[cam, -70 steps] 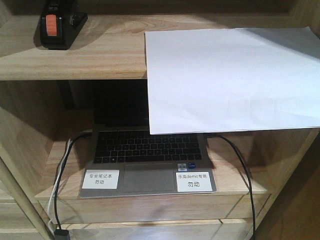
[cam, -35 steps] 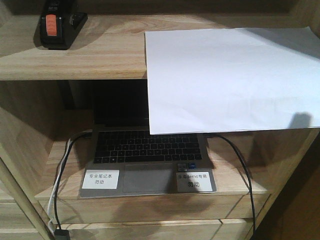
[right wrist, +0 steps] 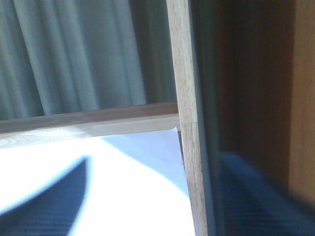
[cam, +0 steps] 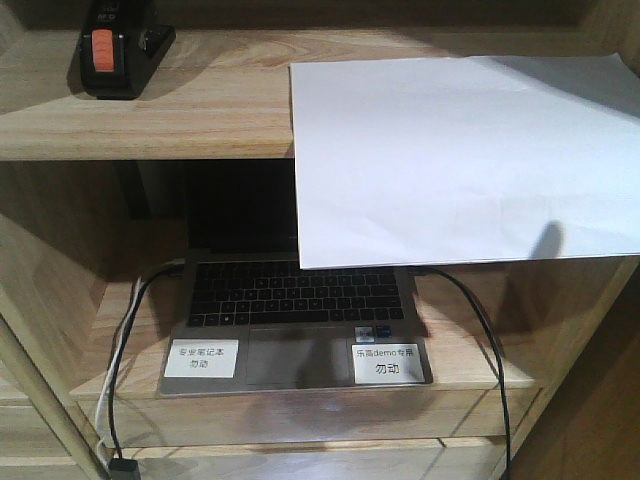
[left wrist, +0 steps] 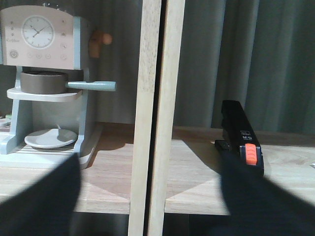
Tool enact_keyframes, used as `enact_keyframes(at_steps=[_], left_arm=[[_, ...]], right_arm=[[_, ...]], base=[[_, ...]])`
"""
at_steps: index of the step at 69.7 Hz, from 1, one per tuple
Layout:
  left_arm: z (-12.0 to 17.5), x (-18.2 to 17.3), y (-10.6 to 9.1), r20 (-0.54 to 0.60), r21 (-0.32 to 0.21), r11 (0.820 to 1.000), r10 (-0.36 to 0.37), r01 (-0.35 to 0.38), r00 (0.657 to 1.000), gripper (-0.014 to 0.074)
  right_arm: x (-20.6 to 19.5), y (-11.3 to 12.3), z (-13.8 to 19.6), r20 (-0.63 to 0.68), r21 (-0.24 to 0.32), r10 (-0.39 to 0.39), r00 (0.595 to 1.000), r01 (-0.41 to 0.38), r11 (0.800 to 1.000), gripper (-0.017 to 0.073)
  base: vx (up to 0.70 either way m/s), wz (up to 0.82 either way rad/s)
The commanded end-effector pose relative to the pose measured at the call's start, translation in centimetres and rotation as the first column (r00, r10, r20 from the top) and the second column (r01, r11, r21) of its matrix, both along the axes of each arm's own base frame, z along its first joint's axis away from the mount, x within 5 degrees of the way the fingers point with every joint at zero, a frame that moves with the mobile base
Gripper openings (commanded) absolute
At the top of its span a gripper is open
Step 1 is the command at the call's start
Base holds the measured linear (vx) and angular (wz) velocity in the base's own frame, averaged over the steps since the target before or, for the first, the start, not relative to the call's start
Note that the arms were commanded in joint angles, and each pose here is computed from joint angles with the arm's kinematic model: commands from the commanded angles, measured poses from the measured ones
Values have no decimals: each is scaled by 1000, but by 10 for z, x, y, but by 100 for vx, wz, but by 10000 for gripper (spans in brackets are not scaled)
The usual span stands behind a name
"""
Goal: Grab stapler and paper to desk for stapling
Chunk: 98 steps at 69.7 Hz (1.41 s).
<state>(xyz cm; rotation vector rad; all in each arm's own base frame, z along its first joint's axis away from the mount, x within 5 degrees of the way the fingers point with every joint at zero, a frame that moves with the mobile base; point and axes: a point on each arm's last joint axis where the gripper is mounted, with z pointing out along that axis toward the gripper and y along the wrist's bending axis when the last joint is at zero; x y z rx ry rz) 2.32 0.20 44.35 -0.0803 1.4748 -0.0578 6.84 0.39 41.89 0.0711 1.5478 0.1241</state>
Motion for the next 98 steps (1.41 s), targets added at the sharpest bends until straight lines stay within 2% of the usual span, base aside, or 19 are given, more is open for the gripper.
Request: enact_keyframes(at_steps=[1,5,23,37,46,55,75,82,90,98], left_arm=[[10,3,-1,63,-11,1000,-10,10,998,703],[10,3,-1,63,-11,1000,-10,10,998,733],[10,3,-1,63,-11,1000,-26,26,998,711],[10,2,-4,63,-11,990,-143,144,988,698],[10,2,-7,61,23,966,-260,259,964,695],[9,1,-10,50,67,933,-358,354,932,689],[8,0,-15,36,71,851,-524,521,851,673],[9,2,-18,38,93,821,-568,563,822,664],[11,10,-25,39,90,805,-592,587,805,659],[14,22,-36,48,62,794,-607,604,793,653]], right_arm=[[0,-1,14,80,-5,-16,997,16,1000,715],[0,-1,14,80,-4,-16,997,16,1000,728],[0,-1,14,80,-1,-15,997,15,1000,687],[0,-1,14,80,-1,-15,997,15,1000,595],[0,-1,14,80,-1,-15,997,15,1000,521],[0,-1,14,80,-1,-15,997,15,1000,458],[0,-1,14,80,-1,-15,997,15,1000,355],[0,-1,14,80,-1,-15,997,15,1000,325],[0,-1,14,80,-1,-15,997,15,1000,298],[0,-1,14,80,-1,-15,997,15,1000,272]], base=[[0,0],[0,0],[0,0],[0,0],[0,0],[0,0],[0,0],[0,0],[0,0],[0,0]])
